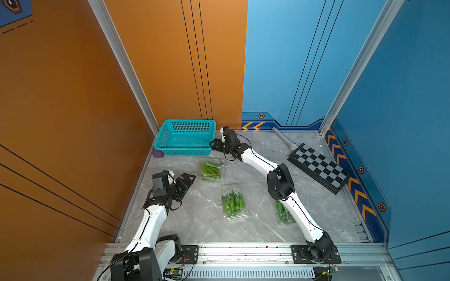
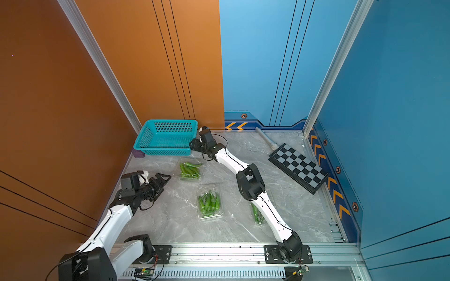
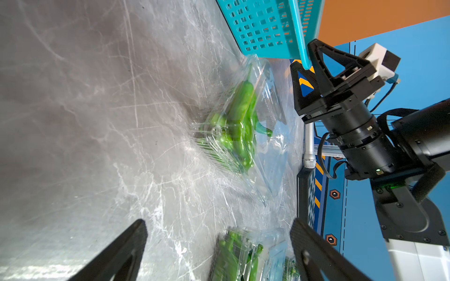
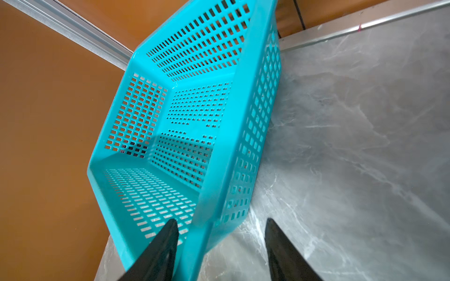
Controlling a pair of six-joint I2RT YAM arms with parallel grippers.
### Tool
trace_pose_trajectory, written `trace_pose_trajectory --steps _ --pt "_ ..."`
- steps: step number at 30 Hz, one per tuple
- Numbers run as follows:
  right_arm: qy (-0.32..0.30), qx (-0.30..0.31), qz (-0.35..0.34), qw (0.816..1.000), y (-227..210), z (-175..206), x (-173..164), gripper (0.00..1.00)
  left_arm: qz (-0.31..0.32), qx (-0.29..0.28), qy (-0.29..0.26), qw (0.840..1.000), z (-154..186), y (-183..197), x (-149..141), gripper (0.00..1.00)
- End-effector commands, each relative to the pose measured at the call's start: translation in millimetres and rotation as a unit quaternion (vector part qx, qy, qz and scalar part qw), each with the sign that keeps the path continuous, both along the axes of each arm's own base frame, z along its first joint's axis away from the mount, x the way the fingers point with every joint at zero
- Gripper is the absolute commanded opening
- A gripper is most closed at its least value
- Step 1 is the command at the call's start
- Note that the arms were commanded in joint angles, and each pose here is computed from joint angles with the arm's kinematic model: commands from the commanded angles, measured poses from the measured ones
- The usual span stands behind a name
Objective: Take small green peppers out of containers
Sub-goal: Move the basket to the center of the board.
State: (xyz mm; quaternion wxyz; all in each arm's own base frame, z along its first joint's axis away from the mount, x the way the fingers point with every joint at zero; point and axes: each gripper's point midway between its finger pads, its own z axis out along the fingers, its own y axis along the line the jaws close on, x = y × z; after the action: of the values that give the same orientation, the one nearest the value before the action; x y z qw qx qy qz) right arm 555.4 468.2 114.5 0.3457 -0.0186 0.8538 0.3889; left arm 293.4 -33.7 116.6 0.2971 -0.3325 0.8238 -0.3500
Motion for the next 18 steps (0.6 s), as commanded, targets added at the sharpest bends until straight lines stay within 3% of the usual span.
trace_pose_trajectory --steps 1,18 --pt "-0.011 -0.022 -0.011 1.0 1 -10 3 0.55 -0.012 0.0 0.005 1.0 -5 -3 -10 0.94" --pt "-0.025 -0.038 0.003 0.999 14 -11 -7 0.36 -0.014 0.0 0.007 1.0 -10 -1 -12 0.95"
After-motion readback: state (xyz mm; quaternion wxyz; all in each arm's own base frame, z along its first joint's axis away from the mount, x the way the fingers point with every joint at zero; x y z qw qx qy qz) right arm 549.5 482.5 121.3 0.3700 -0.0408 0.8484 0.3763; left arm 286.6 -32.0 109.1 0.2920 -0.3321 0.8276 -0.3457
